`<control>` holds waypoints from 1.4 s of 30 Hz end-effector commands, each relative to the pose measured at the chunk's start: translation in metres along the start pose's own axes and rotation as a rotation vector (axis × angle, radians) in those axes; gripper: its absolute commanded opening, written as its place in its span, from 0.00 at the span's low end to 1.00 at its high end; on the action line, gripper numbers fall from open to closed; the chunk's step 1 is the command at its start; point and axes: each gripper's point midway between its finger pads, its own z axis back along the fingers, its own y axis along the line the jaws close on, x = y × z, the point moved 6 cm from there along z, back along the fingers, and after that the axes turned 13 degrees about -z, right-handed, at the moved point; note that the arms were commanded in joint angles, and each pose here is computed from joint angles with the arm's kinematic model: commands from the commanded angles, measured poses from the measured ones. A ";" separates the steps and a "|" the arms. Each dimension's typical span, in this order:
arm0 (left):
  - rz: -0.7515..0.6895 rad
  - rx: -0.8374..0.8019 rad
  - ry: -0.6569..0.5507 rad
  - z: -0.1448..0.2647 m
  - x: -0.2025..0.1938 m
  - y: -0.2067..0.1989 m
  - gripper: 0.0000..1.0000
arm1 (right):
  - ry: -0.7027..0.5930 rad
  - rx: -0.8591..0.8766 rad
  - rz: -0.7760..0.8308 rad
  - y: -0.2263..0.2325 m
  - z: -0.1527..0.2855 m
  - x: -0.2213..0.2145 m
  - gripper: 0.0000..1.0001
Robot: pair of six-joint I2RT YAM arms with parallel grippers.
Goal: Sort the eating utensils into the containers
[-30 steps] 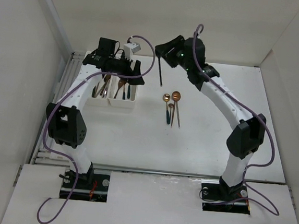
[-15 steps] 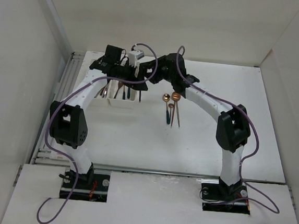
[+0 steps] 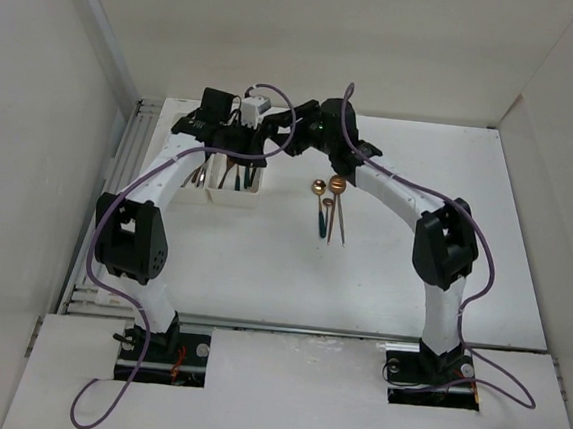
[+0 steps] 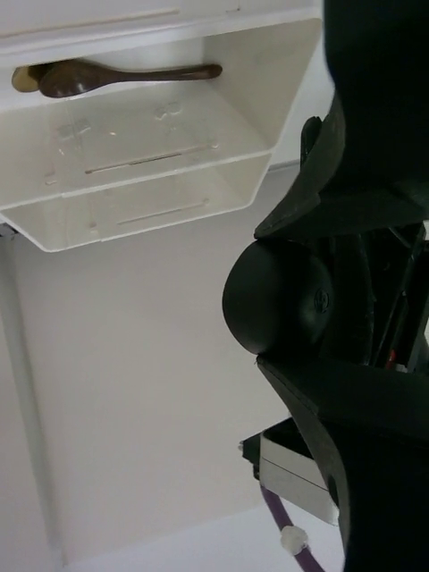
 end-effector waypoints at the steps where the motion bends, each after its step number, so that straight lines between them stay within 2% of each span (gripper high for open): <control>1: -0.016 0.125 -0.044 0.015 0.019 0.010 0.00 | 0.100 0.151 0.226 0.036 0.003 -0.010 0.59; 3: 0.019 0.222 -0.053 0.021 0.020 0.028 0.00 | 0.061 0.134 0.311 0.037 0.012 0.007 0.86; 4: 0.047 0.289 -0.045 0.023 0.016 0.042 0.00 | 0.035 0.135 0.339 0.038 0.016 0.013 0.96; 5: 0.077 0.308 -0.038 0.022 0.013 0.048 0.00 | 0.003 0.135 0.362 0.039 0.022 0.025 1.00; 7: 0.122 0.323 -0.021 0.014 0.009 0.060 0.00 | -0.061 0.081 0.445 0.032 0.034 0.041 1.00; 8: 0.145 0.330 -0.016 0.010 0.005 0.068 0.00 | -0.135 0.054 0.472 0.033 0.039 0.053 1.00; 10: 0.158 0.343 -0.013 0.002 0.008 0.076 0.00 | -0.238 -0.073 0.518 0.021 0.057 0.074 1.00; 12: 0.180 0.353 0.036 -0.013 -0.002 0.086 0.00 | -0.363 -0.180 0.638 0.015 0.067 0.092 1.00; 13: 0.166 0.365 0.029 -0.014 0.004 0.091 0.03 | -0.379 -0.284 0.679 0.002 0.075 0.098 1.00; 14: 0.162 0.374 0.047 -0.017 0.001 0.095 0.20 | -0.381 -0.360 0.763 -0.007 0.079 0.105 1.00; 15: 0.167 0.380 0.082 -0.026 -0.006 0.096 0.30 | -0.404 -0.432 0.796 -0.014 0.083 0.111 1.00; 16: 0.168 0.392 0.087 -0.028 -0.006 0.099 0.37 | -0.402 -0.490 0.826 -0.019 0.086 0.115 1.00; 17: 0.158 0.401 0.094 -0.026 -0.005 0.100 0.43 | -0.372 -0.632 0.833 -0.048 0.091 0.121 1.00; 18: 0.162 0.412 0.107 -0.029 -0.009 0.102 0.51 | -0.367 -0.678 0.854 -0.053 0.096 0.123 0.99; 20: 0.162 0.431 0.112 -0.028 -0.010 0.104 0.57 | -0.327 -0.809 0.847 -0.096 0.102 0.131 0.80; 21: 0.157 0.444 0.104 -0.024 -0.006 0.104 0.59 | -0.306 -0.826 0.840 -0.105 0.108 0.128 0.71; 22: 0.154 0.469 0.101 -0.021 -0.004 0.106 0.60 | -0.280 -0.825 0.833 -0.113 0.110 0.126 0.51; 23: 0.149 0.484 0.090 -0.016 0.000 0.106 0.61 | -0.257 -0.852 0.824 -0.133 0.114 0.127 0.43; 25: 0.129 0.524 0.070 -0.002 0.010 0.104 0.61 | -0.232 -0.819 0.809 -0.138 0.119 0.121 0.33; 27: 0.118 0.541 0.039 0.010 0.022 0.102 0.63 | -0.193 -0.804 0.795 -0.151 0.117 0.114 0.30; 32: 0.091 0.656 -0.030 0.052 0.045 0.099 0.72 | -0.179 -0.852 0.774 -0.170 0.107 0.120 0.30; 36: 0.105 0.748 -0.058 0.081 0.049 0.107 0.72 | -0.159 -0.856 0.774 -0.177 0.100 0.118 0.30; 42: 0.137 0.764 -0.056 0.092 0.039 0.112 0.72 | -0.132 -0.831 0.806 -0.175 0.093 0.101 0.32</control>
